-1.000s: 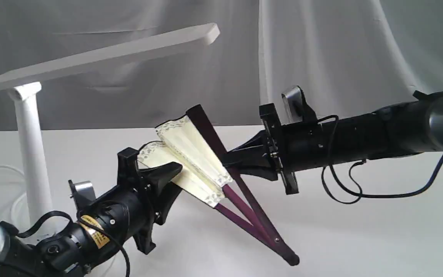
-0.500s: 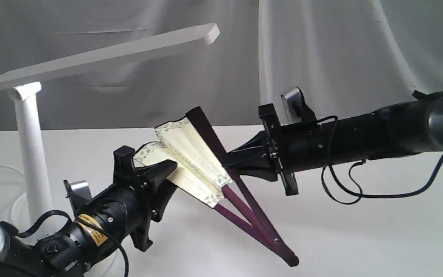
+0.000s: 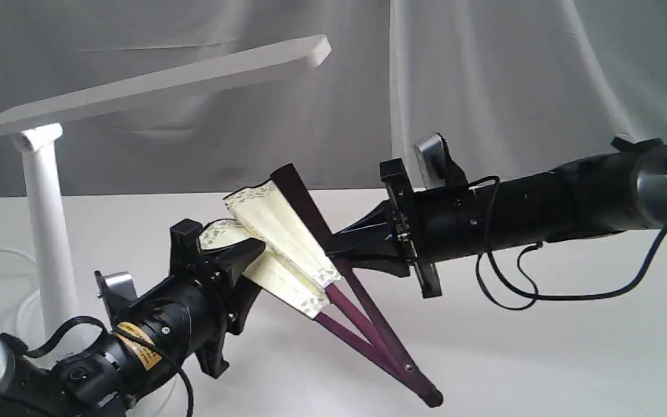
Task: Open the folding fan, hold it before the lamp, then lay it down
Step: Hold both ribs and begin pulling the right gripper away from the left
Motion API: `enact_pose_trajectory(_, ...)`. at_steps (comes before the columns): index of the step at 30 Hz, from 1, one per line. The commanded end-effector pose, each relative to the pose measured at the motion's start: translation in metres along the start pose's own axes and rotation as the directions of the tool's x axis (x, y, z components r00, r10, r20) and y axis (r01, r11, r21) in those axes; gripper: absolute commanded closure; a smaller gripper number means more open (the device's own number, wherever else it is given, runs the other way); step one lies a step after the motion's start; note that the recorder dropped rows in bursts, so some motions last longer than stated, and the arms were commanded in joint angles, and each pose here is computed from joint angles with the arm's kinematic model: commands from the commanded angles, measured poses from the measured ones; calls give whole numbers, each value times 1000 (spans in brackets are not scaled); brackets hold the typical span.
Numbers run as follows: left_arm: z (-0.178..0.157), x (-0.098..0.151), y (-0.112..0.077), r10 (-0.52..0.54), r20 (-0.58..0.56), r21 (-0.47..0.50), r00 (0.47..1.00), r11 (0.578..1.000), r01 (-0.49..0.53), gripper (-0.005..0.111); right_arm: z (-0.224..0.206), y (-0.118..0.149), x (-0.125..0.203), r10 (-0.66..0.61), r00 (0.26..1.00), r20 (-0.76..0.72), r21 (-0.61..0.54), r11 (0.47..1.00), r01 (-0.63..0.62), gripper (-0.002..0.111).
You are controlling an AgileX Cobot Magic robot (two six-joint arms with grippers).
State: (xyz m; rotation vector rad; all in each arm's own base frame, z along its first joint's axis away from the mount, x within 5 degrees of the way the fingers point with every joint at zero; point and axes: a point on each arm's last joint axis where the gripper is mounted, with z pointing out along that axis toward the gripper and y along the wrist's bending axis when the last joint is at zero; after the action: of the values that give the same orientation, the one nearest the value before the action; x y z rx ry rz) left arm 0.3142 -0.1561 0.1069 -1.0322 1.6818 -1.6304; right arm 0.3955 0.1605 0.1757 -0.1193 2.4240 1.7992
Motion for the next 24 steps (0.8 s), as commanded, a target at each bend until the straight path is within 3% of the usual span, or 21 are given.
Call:
enact_pose_trajectory(1,1,-1,-1,11,4,16,1000,1000,-11,71,-2,5,2,-6,1000,-7,-7,1000,6,108)
enact_pose_trajectory(7,1,-1,-1,10,1,15,1000,1000,-10,106,-2,5,2,-6,1000,-7,-7,1000,6,108)
enact_pose_trajectory(16,1,2,-1,22,-27,11,999,1000,-22,107,-2,5,2,-7,1000,-8,-6,1000,7,108)
enact_pose_trajectory(24,1,9,1,53,-110,1,993,999,-53,107,-2,7,0,8,1000,15,-30,1000,-7,76)
